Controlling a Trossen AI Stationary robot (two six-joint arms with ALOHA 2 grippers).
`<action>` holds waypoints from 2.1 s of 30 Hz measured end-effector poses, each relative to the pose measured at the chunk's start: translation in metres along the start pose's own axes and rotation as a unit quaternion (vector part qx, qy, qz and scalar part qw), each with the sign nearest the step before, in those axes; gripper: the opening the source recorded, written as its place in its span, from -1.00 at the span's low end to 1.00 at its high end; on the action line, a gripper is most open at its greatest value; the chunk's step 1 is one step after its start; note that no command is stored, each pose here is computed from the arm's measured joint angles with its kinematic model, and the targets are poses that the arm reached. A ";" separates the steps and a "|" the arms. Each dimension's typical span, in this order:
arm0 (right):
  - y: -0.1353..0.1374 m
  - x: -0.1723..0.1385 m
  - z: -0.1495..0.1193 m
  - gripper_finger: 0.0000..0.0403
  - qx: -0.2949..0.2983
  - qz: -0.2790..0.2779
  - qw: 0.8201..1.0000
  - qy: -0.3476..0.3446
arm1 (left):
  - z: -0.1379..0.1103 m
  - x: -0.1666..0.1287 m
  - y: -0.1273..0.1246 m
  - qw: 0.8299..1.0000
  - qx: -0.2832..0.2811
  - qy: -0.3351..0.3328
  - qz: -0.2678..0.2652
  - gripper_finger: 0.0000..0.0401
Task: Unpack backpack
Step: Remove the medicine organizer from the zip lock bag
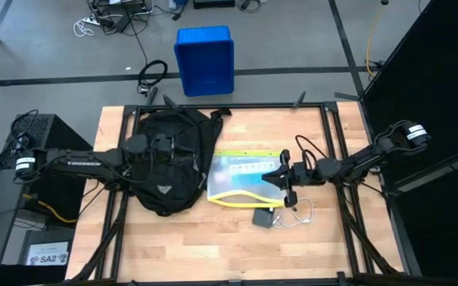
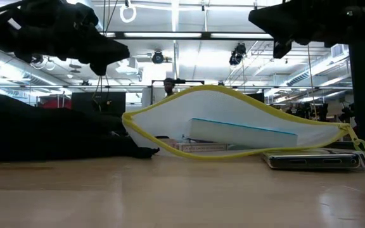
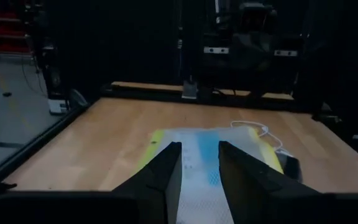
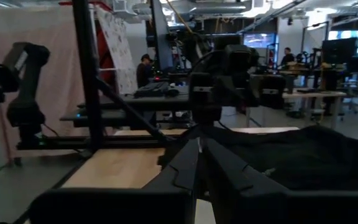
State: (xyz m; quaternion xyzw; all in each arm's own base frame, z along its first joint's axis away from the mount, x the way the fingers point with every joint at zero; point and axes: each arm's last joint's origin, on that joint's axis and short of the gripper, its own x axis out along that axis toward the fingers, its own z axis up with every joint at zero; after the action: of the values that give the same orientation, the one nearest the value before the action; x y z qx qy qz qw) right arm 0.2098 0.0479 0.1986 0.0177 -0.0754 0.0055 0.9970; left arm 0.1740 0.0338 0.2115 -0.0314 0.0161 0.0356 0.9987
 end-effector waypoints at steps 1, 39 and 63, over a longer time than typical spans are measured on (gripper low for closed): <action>-0.002 0.000 0.000 -0.96 -0.001 -0.004 1.000 0.000 | 0.001 0.000 0.000 1.000 0.001 -0.005 0.002 -0.55; 0.044 0.106 0.008 -0.99 -0.075 0.085 0.930 0.350 | 0.004 0.000 0.000 1.000 0.003 -0.018 0.006 -0.55; 0.052 0.111 -0.044 -1.00 -0.231 -0.208 0.849 0.427 | 0.004 0.000 0.000 1.000 0.003 -0.018 0.006 -0.55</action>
State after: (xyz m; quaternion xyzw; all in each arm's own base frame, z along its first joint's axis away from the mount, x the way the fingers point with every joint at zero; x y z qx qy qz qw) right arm 0.3260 0.1027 0.1736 -0.2020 0.3641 -0.2123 0.8840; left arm 0.1740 0.0343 0.2151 -0.0281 -0.0021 0.0421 0.9987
